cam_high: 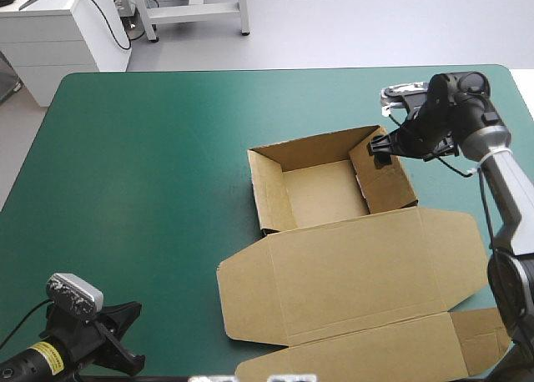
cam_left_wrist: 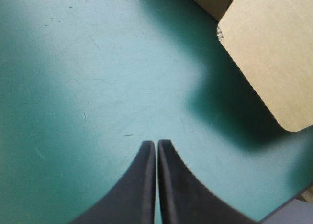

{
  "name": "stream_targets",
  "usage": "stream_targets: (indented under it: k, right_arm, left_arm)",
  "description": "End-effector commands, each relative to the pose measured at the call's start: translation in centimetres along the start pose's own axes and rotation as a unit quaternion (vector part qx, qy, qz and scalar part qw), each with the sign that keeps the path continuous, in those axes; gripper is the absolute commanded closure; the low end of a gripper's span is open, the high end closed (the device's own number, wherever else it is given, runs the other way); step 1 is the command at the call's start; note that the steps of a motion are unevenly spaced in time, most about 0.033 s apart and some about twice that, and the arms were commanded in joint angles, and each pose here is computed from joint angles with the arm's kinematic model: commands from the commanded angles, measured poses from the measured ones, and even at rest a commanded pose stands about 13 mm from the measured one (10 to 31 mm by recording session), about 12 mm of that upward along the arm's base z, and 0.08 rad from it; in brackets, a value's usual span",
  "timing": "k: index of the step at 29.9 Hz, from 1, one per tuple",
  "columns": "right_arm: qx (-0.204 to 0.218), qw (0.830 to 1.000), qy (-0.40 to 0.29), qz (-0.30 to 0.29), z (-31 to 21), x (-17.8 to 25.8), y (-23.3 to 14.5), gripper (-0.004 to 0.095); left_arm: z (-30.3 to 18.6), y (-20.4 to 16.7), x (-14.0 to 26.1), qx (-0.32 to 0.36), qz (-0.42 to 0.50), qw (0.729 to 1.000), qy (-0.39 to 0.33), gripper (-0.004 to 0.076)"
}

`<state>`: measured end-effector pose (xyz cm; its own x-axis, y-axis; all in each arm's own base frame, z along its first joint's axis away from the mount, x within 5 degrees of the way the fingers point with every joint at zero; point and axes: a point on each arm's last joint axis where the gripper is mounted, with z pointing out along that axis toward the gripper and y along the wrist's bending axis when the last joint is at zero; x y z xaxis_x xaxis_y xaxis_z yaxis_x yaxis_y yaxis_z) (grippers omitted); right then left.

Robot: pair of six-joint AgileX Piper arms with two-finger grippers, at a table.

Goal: Fold the box

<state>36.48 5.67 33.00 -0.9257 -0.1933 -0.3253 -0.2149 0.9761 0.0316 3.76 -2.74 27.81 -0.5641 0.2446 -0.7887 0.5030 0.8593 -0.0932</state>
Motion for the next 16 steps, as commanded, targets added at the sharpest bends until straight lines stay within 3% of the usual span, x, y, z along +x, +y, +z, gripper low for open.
stream_targets:
  k: [1,16]
  right_arm:
    - [0.007,1.000,0.000,-0.016,0.1,-0.3,0.7,0.0049]
    - [0.017,0.998,0.057,-0.017,4.7,-0.7,0.2,0.0067]
  left_arm:
    - [-0.4,-0.2,-1.1,0.009,-0.001,0.999,-0.036,0.0731]
    - [-0.4,-0.2,-1.1,0.009,-0.003,0.999,-0.036,0.0731]
